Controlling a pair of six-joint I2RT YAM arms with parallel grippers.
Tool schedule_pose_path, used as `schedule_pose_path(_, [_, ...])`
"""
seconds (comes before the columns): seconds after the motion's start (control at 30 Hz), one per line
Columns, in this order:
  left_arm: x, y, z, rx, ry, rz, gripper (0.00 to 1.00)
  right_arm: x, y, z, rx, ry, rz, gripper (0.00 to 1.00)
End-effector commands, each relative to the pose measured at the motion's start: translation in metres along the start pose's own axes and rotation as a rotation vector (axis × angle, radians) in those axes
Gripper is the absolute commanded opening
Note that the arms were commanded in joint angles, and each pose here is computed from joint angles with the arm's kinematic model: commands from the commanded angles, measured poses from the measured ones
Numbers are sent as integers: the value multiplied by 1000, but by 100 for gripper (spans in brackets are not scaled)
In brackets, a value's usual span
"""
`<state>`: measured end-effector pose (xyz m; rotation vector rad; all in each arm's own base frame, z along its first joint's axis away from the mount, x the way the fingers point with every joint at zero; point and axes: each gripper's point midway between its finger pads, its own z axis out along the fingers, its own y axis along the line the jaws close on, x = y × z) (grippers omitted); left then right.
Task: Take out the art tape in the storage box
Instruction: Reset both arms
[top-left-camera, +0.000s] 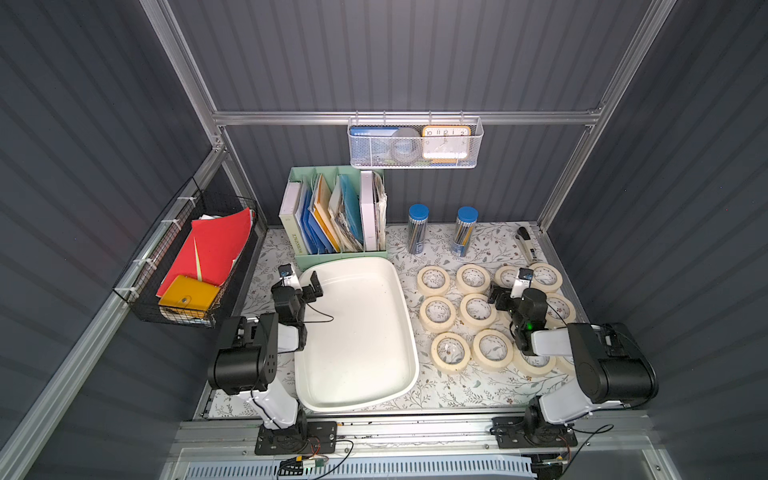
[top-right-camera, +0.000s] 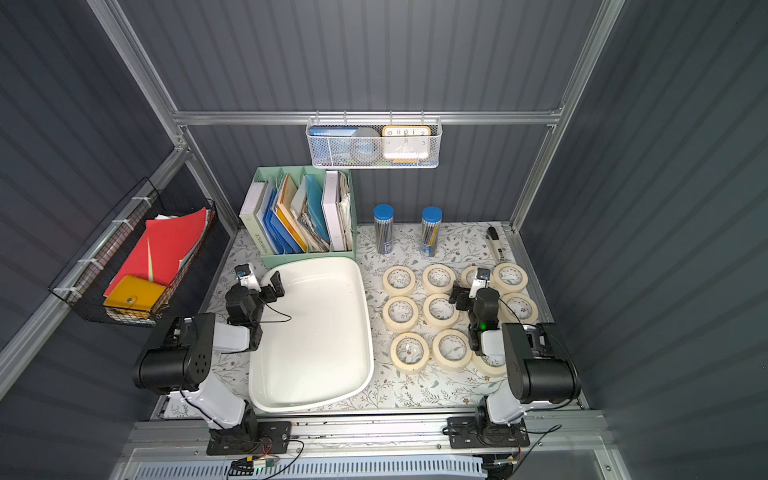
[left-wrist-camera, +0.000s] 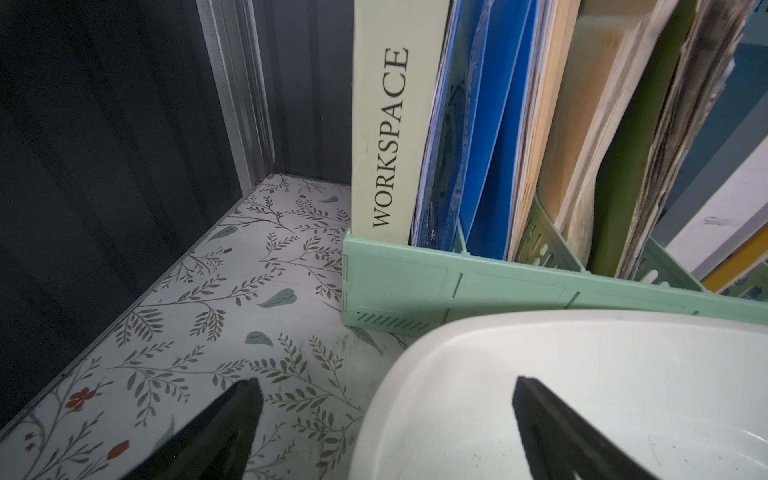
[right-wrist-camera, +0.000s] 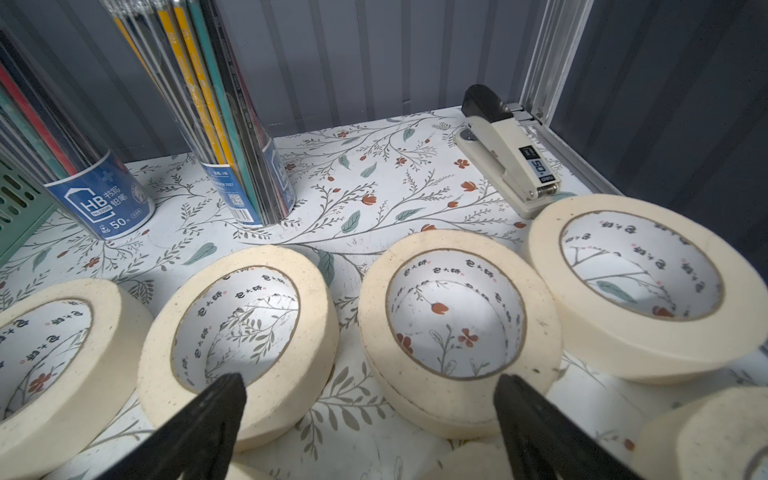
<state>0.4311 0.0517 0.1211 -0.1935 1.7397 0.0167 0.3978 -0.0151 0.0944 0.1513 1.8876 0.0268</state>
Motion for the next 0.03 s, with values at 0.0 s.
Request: schedule_pose_path(0.0, [5, 3, 3, -12, 25, -11, 100, -1, 3, 2, -14, 5, -9, 99])
